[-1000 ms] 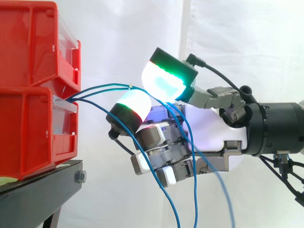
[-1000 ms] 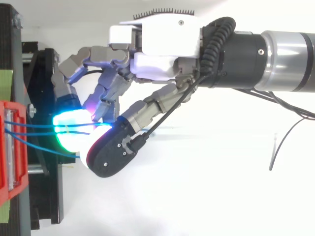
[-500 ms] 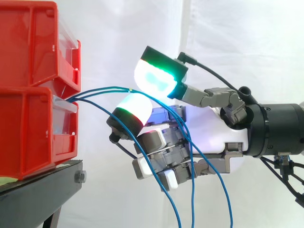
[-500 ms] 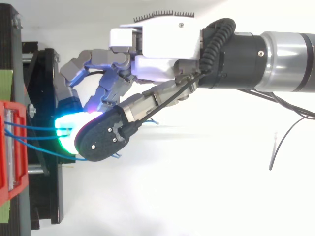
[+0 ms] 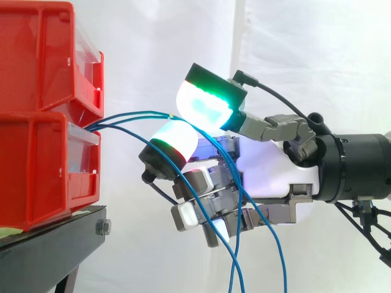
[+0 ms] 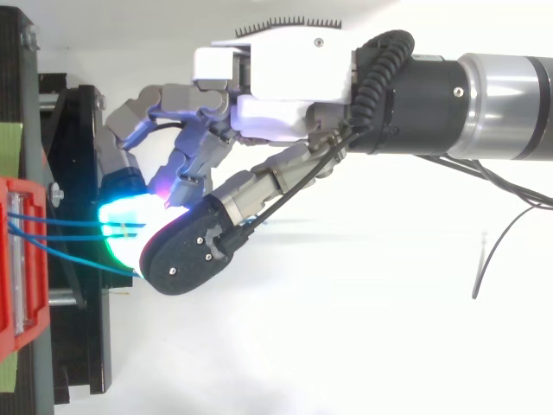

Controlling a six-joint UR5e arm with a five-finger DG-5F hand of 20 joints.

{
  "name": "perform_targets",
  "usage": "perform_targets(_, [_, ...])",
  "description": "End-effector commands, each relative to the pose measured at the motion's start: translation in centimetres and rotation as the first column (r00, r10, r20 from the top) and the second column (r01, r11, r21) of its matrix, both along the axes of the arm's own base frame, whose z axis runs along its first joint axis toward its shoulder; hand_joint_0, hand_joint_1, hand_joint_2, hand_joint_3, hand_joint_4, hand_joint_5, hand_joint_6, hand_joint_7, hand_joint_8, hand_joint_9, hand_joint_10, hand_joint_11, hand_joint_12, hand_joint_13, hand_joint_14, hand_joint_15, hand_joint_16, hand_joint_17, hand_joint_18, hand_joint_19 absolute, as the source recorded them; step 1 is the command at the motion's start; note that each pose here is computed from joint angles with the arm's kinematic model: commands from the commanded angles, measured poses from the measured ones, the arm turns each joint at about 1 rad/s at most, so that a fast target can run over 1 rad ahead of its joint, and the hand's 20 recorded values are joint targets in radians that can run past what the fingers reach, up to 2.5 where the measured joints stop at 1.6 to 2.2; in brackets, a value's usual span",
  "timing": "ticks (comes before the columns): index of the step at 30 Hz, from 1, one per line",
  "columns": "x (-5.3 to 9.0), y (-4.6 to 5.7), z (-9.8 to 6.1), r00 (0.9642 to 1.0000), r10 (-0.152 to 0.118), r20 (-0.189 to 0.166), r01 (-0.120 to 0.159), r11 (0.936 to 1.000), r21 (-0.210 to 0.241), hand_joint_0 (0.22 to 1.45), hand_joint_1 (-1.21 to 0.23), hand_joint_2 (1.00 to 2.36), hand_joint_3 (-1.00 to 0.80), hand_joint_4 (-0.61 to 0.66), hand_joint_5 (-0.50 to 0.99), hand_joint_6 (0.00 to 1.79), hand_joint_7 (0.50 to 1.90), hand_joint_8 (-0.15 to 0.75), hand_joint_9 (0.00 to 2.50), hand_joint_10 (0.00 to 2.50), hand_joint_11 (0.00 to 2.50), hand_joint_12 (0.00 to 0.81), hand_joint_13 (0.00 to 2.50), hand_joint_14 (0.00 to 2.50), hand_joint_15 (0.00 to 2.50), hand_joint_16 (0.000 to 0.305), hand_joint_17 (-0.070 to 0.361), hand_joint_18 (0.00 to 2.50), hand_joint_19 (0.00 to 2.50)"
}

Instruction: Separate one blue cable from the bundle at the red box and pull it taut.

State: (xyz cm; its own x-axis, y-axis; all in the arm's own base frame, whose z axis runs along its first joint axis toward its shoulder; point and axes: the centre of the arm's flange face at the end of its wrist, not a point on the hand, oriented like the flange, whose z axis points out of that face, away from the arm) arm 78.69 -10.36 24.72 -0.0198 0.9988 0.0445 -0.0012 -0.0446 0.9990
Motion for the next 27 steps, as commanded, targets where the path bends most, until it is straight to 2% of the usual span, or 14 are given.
perform_targets(1, [-0.02,0.00,-0.03,1.0000,0.005,-0.001,-0.005,1.0000,0.000,0.78,-0.92,1.00,-0.50,-0.05,-0.16,0.90,1.27,0.291,0.90,0.02,1.13,0.401,0.88,0.02,0.62,0.047,0.105,0.90,0.70])
perform_targets(6, [-0.04,-0.09,-0.03,1.0000,0.006,0.000,-0.006,1.0000,-0.002,0.70,-0.92,1.00,-0.50,0.05,-0.15,0.90,1.21,0.293,0.91,0.02,1.12,0.396,0.88,0.02,0.63,0.046,0.104,0.90,0.72])
perform_targets(11, [-0.04,-0.09,-0.03,1.0000,0.006,0.000,-0.006,1.0000,-0.002,0.61,-0.91,1.00,-0.50,0.08,-0.15,0.90,1.20,0.295,0.93,0.02,1.13,0.402,0.91,0.02,0.63,0.046,0.104,0.92,0.72])
perform_targets(13, [-0.04,-0.09,-0.03,1.0000,0.006,0.000,-0.006,1.0000,-0.002,0.53,-0.86,1.00,-0.50,0.09,-0.15,0.90,1.17,0.307,0.94,0.02,1.13,0.413,0.92,0.02,0.63,0.049,0.110,0.94,0.72])
perform_targets(16, [-0.04,-0.09,-0.03,1.0000,0.006,0.000,-0.006,1.0000,-0.002,0.49,-0.77,1.00,-0.50,0.09,-0.15,0.90,1.14,0.317,0.96,0.02,1.13,0.429,0.93,0.02,0.63,0.052,0.117,0.97,0.72])
perform_targets(22, [-0.07,-0.09,-0.10,1.0000,0.006,-0.002,-0.006,1.0000,-0.002,0.51,-0.58,1.00,-0.50,0.08,-0.15,0.89,1.11,0.315,0.97,0.02,1.12,0.420,0.92,0.02,0.61,0.051,0.115,0.97,0.73])
perform_targets(25, [-0.04,-0.09,-0.03,1.0000,0.006,0.000,-0.006,1.0000,-0.002,0.60,-0.52,1.00,-0.50,0.06,-0.14,0.88,1.20,0.286,0.96,0.02,1.11,0.401,0.91,0.02,0.62,0.047,0.105,0.93,0.76])
perform_targets(27, [-0.07,-0.09,-0.10,1.0000,0.006,-0.002,-0.006,1.0000,-0.002,0.61,-0.54,1.00,-0.50,0.05,-0.14,0.89,1.21,0.286,0.96,0.02,1.12,0.399,0.91,0.02,0.62,0.046,0.104,0.92,0.77])
